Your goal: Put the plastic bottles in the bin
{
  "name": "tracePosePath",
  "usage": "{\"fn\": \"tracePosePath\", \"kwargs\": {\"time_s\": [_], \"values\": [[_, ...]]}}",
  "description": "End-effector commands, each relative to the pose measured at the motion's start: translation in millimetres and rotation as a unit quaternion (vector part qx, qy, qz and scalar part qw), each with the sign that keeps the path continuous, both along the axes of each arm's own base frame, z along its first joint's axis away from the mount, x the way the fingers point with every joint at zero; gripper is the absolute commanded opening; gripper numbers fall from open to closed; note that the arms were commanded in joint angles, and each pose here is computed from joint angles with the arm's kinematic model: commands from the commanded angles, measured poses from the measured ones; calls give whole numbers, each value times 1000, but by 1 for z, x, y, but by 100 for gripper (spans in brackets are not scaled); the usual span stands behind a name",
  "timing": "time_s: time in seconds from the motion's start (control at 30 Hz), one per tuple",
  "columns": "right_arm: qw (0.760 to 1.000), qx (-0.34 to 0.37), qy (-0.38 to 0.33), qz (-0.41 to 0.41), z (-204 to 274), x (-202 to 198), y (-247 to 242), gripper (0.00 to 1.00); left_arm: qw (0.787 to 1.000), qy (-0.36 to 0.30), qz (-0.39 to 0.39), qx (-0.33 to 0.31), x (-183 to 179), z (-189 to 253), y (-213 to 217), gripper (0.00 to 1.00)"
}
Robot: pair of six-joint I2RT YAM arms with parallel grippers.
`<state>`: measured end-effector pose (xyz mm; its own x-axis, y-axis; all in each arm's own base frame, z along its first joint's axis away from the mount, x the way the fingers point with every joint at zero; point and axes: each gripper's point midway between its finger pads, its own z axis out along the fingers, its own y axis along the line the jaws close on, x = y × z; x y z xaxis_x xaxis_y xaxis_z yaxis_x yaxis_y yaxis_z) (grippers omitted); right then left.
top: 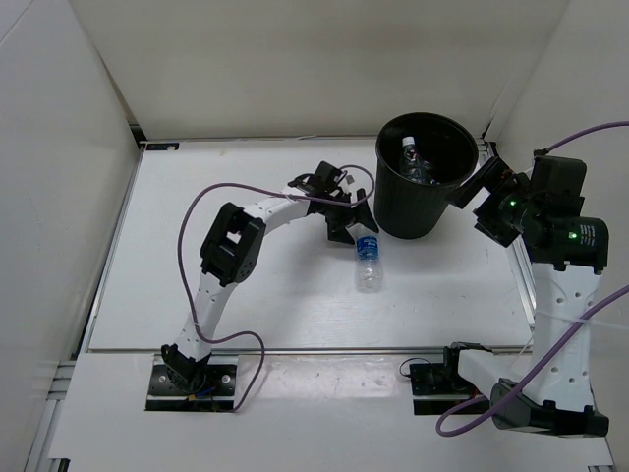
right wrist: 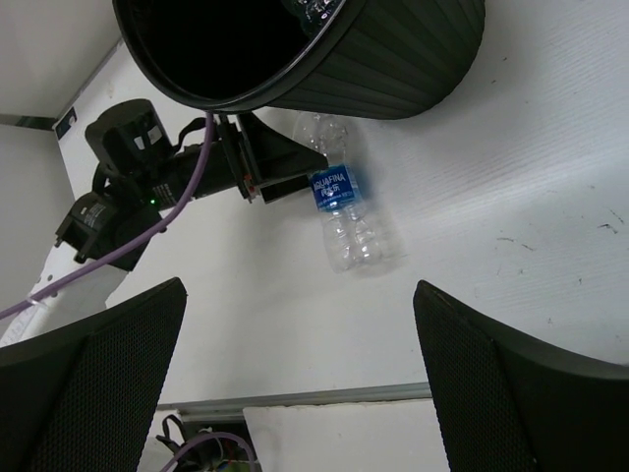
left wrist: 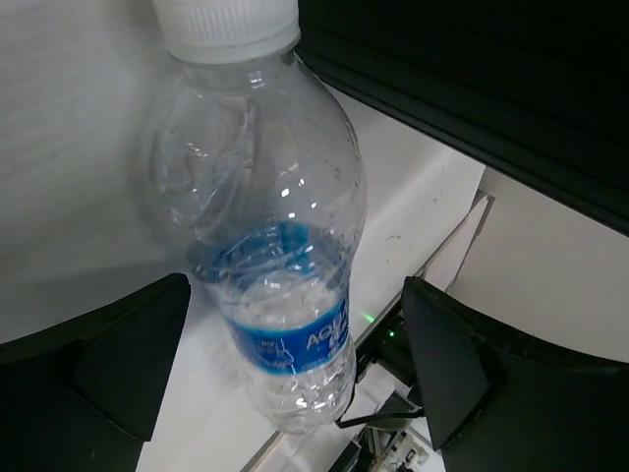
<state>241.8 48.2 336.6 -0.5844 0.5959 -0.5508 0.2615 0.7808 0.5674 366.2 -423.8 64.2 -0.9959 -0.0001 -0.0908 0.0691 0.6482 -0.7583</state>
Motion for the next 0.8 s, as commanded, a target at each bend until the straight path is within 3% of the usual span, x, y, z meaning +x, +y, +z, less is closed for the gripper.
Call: {"fn": "tracePosePath", "kwargs": {"time_s": [0.0,0.17,0.33,0.47,0.63,0.77], "values": [[1000,-16,-17,-3,5,0,-5,100,999,9,-25,-26,-13,13,-21,100],[1000,-19,-12,-7,1,0,-7,100,999,30,-27,-14,-23,-2,-14,92],[1000,-15,-2,-9,-4,2,-7,100,998,42,-35,-13,-33,-5,-9,73],[1000,-18,-1,-13,-4,2,-9,100,999,36,19,1,-16,12,19,65],[999,-21,0,-25,-6,1,-12,100,994,-60,92,-2,20,101,60,62],[999,-27,1,-32,-8,-5,-15,100,970,-190,153,-10,64,200,84,62]]}}
